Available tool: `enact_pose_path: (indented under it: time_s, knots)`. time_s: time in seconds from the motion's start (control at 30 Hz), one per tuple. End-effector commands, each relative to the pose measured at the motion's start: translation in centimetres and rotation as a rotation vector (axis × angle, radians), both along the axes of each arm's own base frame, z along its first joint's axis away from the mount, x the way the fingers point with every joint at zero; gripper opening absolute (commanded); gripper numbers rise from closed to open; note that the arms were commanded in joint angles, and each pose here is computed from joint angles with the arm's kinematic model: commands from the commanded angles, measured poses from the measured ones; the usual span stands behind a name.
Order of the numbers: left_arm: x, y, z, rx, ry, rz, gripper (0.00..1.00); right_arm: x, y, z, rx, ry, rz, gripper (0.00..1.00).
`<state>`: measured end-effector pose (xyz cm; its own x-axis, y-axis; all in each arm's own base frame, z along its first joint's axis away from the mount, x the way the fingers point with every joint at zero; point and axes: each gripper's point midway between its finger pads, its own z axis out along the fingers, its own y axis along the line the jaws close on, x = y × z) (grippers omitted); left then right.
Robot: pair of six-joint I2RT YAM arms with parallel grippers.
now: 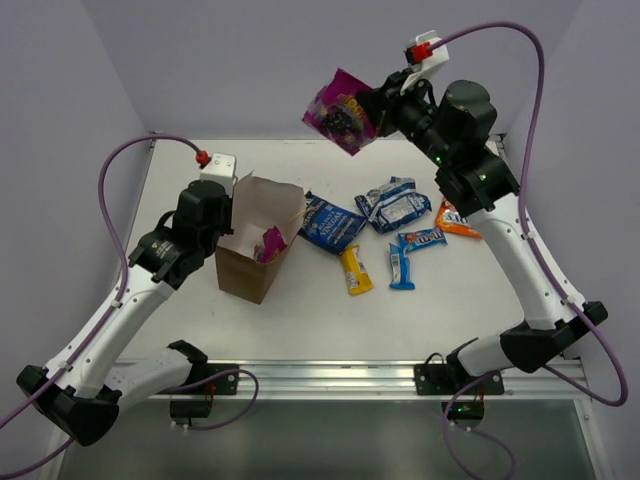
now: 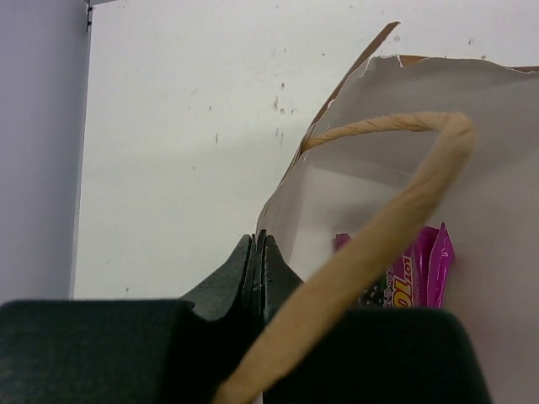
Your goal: Take the snacks out of the paper bag
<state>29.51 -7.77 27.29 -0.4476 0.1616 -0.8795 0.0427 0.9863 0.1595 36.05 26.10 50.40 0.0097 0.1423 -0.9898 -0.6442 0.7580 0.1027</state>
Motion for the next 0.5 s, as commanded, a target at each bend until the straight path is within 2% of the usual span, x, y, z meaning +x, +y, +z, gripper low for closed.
enact_pose_path:
  time_s: [0.0,0.13,0.17,0.23,0.27,0.47]
  knots:
    - [0.4,0.0,1.2,-0.031,-0.045,0.008,0.00,-0.9,-2.5,6.2,0.138,-0.136,-0.025,0.00]
    - [0.4,-0.1,1.8,-0.027,-0.067,-0.014,0.00,5.4,-3.1,0.7,0.047,-0.047,-0.114,0.00]
    - [0.4,0.0,2.0,-0.026,-0.072,-0.017,0.00,7.8,-2.5,-2.1,0.011,-0.002,-0.127,0.00]
    - [0.4,0.0,2.5,-0.026,-0.081,-0.018,0.00,10.2,-1.8,-4.9,-0.031,0.025,-0.141,0.00]
    - [0.4,0.2,2.7,-0.022,-0.083,-0.014,0.00,12.6,-1.1,-8.0,-0.077,0.057,-0.160,0.00]
    - [0.8,1.0,3.9,0.001,-0.109,-0.005,0.00,19.0,0.7,-16.6,-0.192,0.133,-0.200,0.00]
